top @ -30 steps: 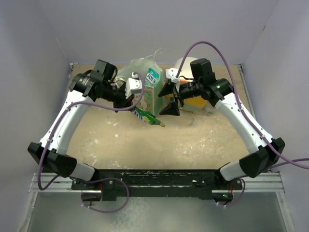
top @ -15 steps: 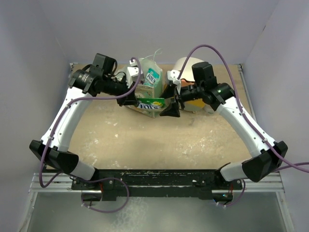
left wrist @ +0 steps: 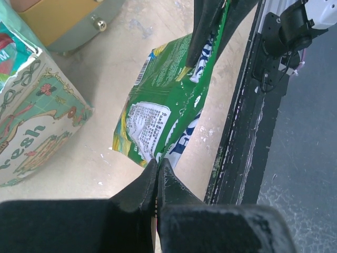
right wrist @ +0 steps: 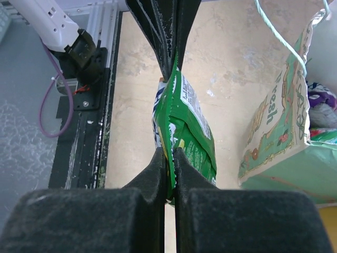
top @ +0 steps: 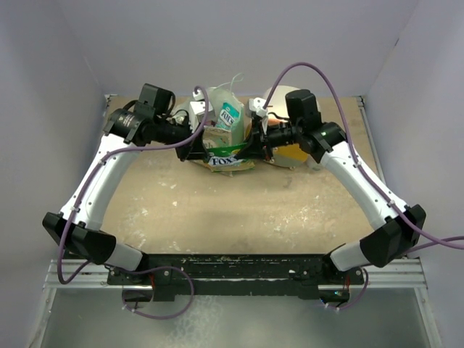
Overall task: Place the snacks into the paper bag
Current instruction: Place the snack in the paper bag.
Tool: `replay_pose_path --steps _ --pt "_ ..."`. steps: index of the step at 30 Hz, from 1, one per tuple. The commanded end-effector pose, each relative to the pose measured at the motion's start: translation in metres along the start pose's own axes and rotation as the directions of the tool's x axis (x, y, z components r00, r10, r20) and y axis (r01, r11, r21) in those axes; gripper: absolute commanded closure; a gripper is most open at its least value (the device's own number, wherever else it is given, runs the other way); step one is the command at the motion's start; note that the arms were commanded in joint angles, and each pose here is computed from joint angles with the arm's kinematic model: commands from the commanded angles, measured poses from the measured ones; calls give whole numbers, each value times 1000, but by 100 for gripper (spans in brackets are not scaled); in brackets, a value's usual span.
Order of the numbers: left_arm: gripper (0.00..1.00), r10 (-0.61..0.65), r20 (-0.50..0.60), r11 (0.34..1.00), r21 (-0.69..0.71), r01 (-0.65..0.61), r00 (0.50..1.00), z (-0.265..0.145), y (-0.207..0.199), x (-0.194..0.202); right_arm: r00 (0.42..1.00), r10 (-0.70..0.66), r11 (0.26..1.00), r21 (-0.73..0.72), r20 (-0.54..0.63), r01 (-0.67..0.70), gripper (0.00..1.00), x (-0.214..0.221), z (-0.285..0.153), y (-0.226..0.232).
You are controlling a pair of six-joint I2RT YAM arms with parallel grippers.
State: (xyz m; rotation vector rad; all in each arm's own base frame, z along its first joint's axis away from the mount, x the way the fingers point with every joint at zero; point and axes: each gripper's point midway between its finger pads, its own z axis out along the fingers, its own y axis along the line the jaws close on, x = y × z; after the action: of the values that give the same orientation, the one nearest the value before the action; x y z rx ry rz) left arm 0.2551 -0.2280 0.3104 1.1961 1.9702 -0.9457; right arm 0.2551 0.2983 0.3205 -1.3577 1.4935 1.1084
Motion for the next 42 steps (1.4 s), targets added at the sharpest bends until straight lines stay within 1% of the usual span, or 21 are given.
replay_pose_path --steps 1,2,6,9,12,14,16,17,23,28,29,33,36,39,42 --pt "100 75 96 996 44 -80 993 -11 -20 -19 1000 5 1000 -8 29 -4 100 -15 -1 2" --pt "98 99 105 994 42 -104 990 -13 -22 -19 999 1 1000 -1 32 -1 100 -19 -2 1" --pt "71 201 131 978 37 -207 971 -25 -34 -18 998 -37 999 41 43 35 100 -35 -10 -4" --pt "55 271 145 962 -15 -272 951 -42 -39 -20 996 -69 994 86 58 64 100 -52 -21 -10" --pt "45 296 159 955 -85 -286 942 -62 -35 -24 991 -104 985 147 80 92 100 -75 -33 -18" --pt "35 312 170 945 -157 -287 935 -78 -28 -26 988 -125 975 196 93 105 100 -91 -42 -24" --pt "25 305 185 936 -242 -257 934 -94 -17 -29 984 -145 959 258 108 113 100 -107 -50 -33" --pt "22 296 190 932 -274 -239 936 -101 -13 -30 982 -154 949 294 113 115 100 -115 -54 -39" --pt "14 245 225 914 -378 -147 943 -126 4 -26 967 -184 885 458 177 85 100 -161 -73 -67" --pt "1 221 233 876 -475 -88 947 -141 21 -21 952 -190 857 513 240 42 100 -186 -78 -84" --pt "1 211 230 868 -491 -73 950 -144 25 -18 948 -196 853 520 250 39 100 -190 -78 -88" --pt "1 178 231 850 -525 -32 957 -146 35 -11 940 -204 851 524 274 32 100 -200 -72 -104" --pt "1 163 234 833 -553 -7 959 -152 41 -6 938 -201 865 500 281 36 100 -201 -61 -115" --pt "1 161 246 822 -570 8 956 -154 43 -2 938 -200 887 458 284 50 100 -199 -49 -121" --pt "1 163 263 815 -579 21 951 -157 42 2 941 -199 918 388 274 81 100 -192 -35 -121"
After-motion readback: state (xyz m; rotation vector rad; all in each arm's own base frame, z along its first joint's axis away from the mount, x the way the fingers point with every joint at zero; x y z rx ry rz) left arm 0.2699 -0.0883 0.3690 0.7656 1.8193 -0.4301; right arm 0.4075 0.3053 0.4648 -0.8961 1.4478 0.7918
